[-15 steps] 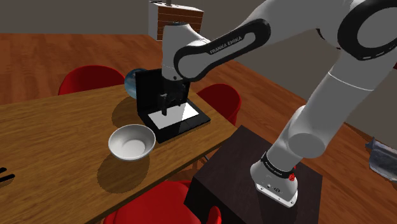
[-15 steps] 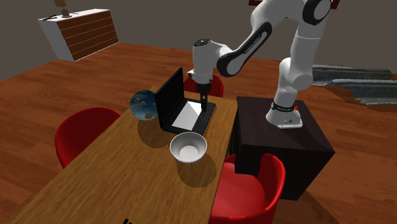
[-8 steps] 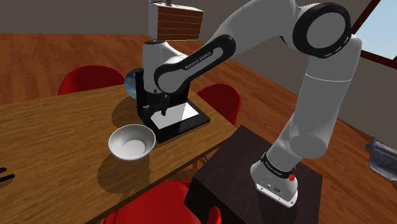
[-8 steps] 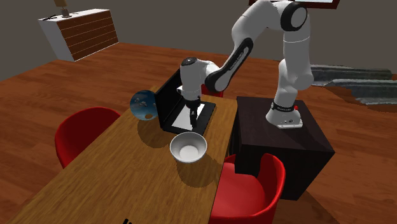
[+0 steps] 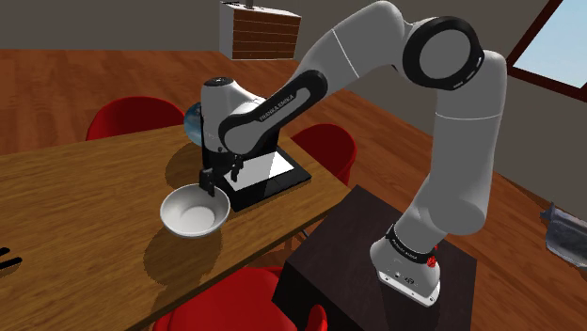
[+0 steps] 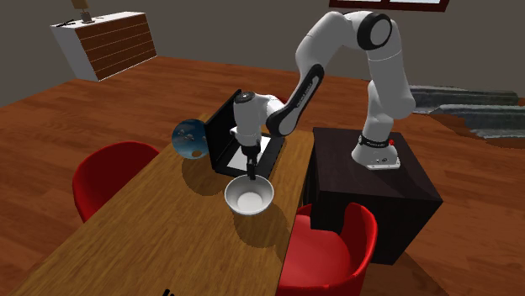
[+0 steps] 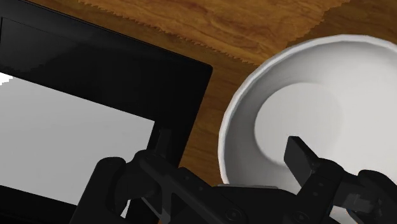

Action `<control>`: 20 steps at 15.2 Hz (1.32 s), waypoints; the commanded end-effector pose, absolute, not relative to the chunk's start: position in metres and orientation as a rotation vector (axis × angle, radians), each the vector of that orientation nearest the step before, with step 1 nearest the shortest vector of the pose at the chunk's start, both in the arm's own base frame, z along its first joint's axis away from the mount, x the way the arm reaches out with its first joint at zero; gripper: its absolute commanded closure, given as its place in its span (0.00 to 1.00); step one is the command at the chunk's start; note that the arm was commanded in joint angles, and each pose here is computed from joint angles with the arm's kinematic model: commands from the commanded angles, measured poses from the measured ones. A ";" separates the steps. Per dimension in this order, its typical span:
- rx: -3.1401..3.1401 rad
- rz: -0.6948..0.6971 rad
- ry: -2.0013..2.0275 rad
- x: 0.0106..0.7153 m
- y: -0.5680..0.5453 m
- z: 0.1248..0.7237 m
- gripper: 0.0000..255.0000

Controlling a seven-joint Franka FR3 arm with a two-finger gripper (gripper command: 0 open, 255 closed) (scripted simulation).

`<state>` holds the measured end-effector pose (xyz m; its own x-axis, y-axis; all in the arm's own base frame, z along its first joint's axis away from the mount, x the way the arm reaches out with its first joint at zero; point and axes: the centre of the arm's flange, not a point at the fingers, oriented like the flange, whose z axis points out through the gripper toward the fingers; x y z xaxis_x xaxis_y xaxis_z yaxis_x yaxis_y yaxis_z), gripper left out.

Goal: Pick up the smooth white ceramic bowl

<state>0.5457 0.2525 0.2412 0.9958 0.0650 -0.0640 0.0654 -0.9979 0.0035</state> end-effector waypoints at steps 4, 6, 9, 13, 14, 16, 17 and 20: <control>3.133 -0.099 0.103 0.546 0.253 0.227 1.00; 3.133 -0.099 0.103 0.546 0.253 0.227 1.00; 3.133 -0.099 0.103 0.546 0.253 0.227 1.00; 3.133 -0.099 0.103 0.546 0.253 0.227 1.00; 3.133 -0.099 0.103 0.546 0.253 0.232 1.00; 3.133 -0.099 0.103 0.546 0.253 0.243 1.00; 3.133 -0.099 0.103 0.546 0.253 0.248 1.00; 3.133 -0.099 0.103 0.546 0.253 0.264 1.00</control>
<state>0.5457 0.2532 0.2589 0.9958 0.0653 -0.0638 0.0657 -0.9978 0.0035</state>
